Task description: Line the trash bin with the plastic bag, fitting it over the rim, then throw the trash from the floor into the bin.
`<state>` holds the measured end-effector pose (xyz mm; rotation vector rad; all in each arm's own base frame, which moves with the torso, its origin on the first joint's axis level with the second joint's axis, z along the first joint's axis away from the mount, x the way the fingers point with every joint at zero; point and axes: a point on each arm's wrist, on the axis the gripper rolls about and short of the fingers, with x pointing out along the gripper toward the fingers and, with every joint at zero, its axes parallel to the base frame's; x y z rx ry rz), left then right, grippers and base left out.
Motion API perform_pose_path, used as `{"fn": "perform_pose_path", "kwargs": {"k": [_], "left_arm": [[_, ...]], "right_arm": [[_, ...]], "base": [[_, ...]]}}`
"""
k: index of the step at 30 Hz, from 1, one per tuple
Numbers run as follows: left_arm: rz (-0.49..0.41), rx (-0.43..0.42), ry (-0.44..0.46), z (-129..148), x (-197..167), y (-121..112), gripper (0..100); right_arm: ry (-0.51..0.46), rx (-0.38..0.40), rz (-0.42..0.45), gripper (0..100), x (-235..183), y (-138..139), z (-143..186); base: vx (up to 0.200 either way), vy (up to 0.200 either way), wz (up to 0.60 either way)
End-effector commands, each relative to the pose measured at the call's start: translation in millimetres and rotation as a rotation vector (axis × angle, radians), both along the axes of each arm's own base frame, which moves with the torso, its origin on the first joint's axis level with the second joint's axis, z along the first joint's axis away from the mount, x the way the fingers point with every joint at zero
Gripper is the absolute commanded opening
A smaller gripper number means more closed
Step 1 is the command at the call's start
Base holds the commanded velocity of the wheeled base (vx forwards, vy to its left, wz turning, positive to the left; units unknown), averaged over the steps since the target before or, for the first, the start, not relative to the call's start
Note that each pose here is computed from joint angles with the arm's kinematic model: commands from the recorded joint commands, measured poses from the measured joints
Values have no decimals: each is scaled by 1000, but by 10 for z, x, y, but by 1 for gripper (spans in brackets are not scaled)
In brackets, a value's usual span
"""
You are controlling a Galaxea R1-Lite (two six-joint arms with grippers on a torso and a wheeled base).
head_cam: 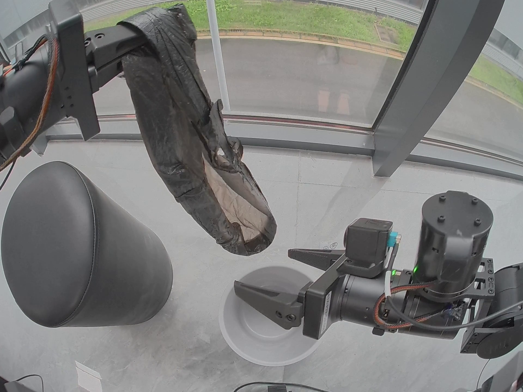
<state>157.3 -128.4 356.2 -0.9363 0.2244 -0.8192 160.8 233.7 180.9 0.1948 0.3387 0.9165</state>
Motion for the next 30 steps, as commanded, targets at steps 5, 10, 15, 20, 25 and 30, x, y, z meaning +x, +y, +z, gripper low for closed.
{"fn": "perform_pose_path", "kwargs": {"k": [5, 10, 15, 20, 25, 30], "left_arm": [[-96, 31, -22, -11, -101, -194, 0], [-133, 29, -24, -7, -155, -244, 0], [-146, 24, -30, 8, -198, -240, 0], [-146, 19, -36, 23, -216, -220, 0], [-146, 15, -40, 33, -237, -198, 0], [-149, 12, -44, 34, -269, -168, 0]], "right_arm": [[24, -86, -44, 100, 118, 110, -255], [-2, -105, -71, 100, 284, 201, -454], [-77, -95, -73, 100, 422, 367, -585], [-102, -119, -167, 100, 578, 521, -684], [-116, -115, -210, 100, 611, 549, -665], [-134, -122, -253, 100, 689, 521, -647]], "base": [[0, 0, 0], [0, 0, 0], [0, 0, 0], [0, 0, 0], [0, 0, 0], [0, 0, 0]]}}
